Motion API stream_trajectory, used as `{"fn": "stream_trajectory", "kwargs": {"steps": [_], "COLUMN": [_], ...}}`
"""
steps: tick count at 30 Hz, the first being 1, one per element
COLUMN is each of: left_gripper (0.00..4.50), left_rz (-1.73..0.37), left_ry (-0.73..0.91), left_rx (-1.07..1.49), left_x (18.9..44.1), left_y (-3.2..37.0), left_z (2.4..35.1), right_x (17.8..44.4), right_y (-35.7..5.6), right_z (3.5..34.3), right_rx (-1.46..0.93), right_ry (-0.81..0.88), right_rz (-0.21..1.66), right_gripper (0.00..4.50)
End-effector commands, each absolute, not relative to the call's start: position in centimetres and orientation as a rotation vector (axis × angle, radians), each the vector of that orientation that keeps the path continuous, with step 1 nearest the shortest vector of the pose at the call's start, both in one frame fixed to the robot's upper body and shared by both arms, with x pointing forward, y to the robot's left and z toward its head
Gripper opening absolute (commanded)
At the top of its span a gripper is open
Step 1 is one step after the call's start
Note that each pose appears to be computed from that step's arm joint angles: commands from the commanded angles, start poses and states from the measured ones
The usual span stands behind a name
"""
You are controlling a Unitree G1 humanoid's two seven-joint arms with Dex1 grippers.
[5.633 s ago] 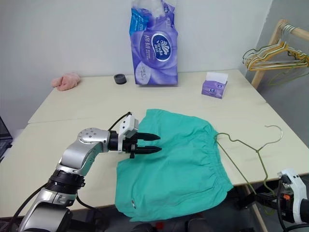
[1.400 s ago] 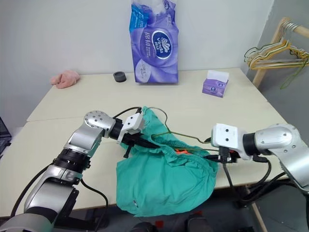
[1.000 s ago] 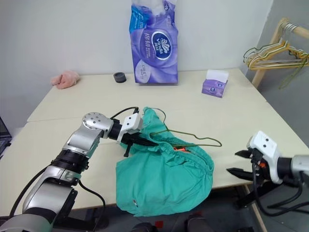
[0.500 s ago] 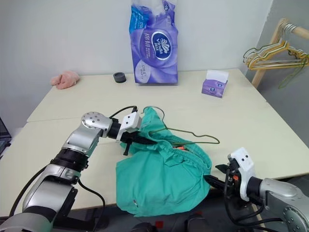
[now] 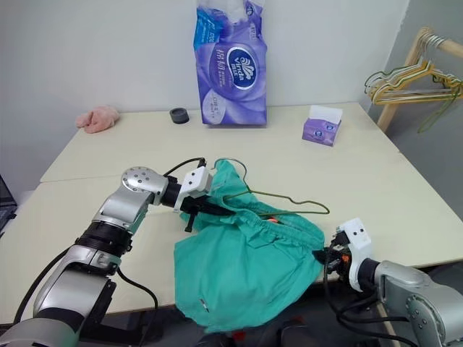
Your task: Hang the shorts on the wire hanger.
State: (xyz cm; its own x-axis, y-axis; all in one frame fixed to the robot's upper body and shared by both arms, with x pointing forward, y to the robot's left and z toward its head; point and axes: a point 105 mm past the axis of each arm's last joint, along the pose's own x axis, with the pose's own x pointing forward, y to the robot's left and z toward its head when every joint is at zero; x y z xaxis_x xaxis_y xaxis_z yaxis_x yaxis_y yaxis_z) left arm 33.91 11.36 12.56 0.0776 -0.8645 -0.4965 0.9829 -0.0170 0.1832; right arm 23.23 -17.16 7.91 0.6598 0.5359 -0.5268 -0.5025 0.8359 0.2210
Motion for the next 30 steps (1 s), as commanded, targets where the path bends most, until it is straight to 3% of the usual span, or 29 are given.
{"fn": "stream_trajectory", "kwargs": {"steps": [1, 12, 22, 30], "left_gripper": [0.0, 0.0, 0.0, 0.0], "left_rz": [-1.502, -1.536, -1.512, -1.473], "left_ry": [0.207, 0.381, 0.391, 0.342], "left_rx": [0.551, 0.636, 0.698, 0.721], "left_x": [33.6, 32.4, 32.9, 33.8], "left_y": [11.8, 14.3, 14.4, 13.4], "left_z": [14.9, 13.1, 12.2, 11.9], "right_x": [24.2, 24.5, 23.1, 23.8], "right_y": [-18.6, -21.0, -19.7, -16.8], "right_z": [9.6, 12.0, 13.7, 17.2], "right_rx": [0.033, -0.029, -0.031, -0.141], "right_ry": [0.541, 0.484, 0.468, 0.406], "right_rz": [0.535, 0.503, 0.614, 0.755], "right_gripper": [0.02, 0.02, 0.02, 0.02]}}
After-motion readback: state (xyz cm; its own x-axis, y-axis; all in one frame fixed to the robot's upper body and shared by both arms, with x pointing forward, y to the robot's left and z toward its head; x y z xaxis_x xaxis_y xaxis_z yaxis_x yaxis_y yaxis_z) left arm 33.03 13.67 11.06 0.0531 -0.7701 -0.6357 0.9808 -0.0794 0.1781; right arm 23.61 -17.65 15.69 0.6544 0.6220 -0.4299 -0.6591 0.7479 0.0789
